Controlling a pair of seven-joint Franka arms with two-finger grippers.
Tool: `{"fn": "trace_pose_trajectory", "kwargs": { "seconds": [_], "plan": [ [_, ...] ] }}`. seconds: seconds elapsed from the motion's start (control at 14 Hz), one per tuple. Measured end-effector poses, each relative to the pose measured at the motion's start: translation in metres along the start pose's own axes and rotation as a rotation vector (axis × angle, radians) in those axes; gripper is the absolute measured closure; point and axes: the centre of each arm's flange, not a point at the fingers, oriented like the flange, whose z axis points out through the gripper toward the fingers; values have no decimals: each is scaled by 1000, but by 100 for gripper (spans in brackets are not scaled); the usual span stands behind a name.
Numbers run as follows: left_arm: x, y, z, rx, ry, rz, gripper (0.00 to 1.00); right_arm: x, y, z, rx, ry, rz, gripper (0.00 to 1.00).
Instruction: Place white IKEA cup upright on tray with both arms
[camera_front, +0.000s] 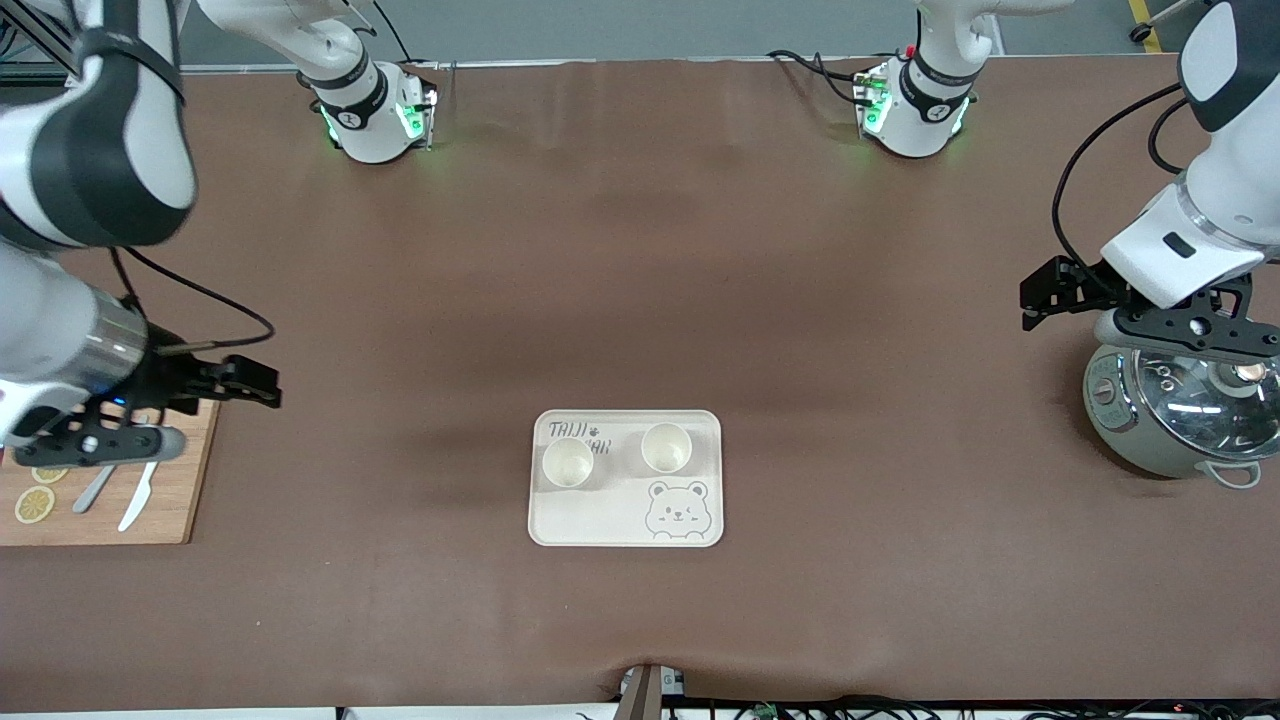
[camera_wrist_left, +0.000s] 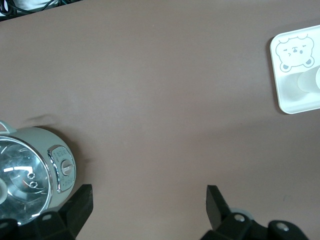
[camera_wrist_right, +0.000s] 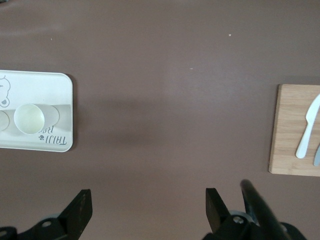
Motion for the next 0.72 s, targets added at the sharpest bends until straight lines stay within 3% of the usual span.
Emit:
{"fn": "trace_pose_trajectory", "kwargs": {
  "seconds": [0.36, 0.72],
  "plan": [
    [1, 6, 1, -2, -1, 11, 0, -25, 62, -40, 13, -8, 90, 0],
    [2, 6, 2, -2, 0, 11, 0, -53, 75, -64, 29, -41, 108, 0]
  ]
}}
